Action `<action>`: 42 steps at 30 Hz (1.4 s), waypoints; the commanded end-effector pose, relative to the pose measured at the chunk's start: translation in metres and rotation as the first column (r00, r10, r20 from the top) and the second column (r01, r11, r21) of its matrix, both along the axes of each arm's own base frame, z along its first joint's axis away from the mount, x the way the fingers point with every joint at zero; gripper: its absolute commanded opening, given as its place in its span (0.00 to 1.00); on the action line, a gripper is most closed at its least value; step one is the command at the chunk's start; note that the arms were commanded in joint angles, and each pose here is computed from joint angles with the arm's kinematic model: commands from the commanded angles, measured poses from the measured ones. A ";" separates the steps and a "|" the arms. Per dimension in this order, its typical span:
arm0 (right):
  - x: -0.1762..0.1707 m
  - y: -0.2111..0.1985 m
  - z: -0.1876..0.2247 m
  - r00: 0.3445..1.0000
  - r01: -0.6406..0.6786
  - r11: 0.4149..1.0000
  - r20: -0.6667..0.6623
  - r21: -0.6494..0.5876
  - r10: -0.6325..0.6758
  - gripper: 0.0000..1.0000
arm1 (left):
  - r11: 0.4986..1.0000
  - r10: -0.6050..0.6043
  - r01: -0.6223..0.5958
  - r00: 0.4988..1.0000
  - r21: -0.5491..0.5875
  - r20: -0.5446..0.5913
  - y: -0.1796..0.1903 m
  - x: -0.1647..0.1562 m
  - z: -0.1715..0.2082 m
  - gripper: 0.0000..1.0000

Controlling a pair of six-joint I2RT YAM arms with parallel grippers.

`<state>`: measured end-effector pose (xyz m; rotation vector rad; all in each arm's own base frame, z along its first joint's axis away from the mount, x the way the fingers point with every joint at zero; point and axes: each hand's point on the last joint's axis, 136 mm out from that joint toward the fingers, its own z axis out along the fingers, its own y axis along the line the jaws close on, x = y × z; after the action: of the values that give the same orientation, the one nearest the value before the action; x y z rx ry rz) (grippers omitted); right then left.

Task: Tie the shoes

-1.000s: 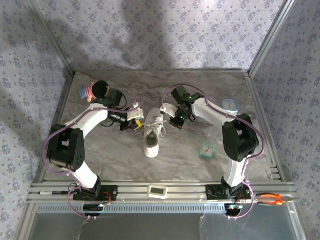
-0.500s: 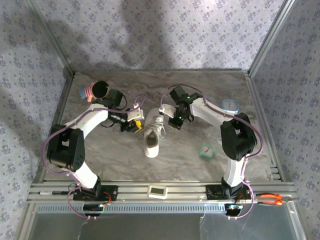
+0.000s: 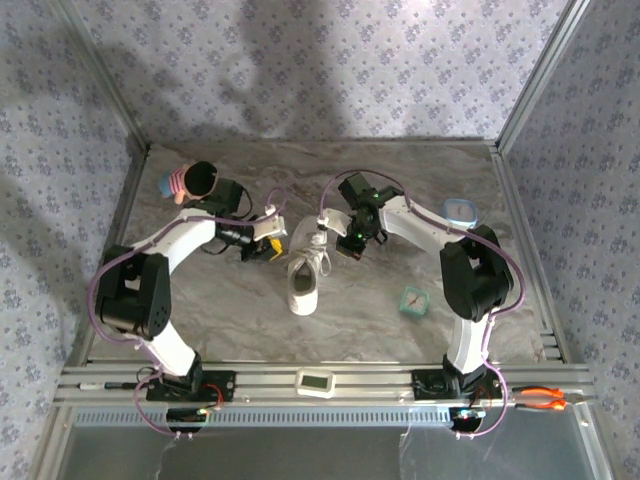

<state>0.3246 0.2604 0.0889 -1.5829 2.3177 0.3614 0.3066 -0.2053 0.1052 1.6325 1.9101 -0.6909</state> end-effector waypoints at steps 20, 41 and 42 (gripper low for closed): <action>-0.004 0.003 -0.002 1.000 -0.003 1.000 -0.020 0.001 0.003 0.00 | 0.994 -0.099 0.103 0.992 -0.044 0.085 -0.036 0.019 -0.001 0.34; -0.006 0.003 -0.002 1.000 -0.005 1.000 -0.021 0.004 0.005 0.00 | 0.992 -0.119 0.121 0.990 -0.033 0.073 -0.033 0.006 -0.002 0.41; -0.007 0.003 -0.003 1.000 -0.004 1.000 -0.022 0.003 0.005 0.00 | 0.992 -0.118 0.121 0.990 -0.033 0.072 -0.033 0.006 -0.002 0.41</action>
<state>0.3244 0.2612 0.0881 -1.5849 2.3171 0.3620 0.3211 -0.2347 0.0974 1.7095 1.8031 -0.6689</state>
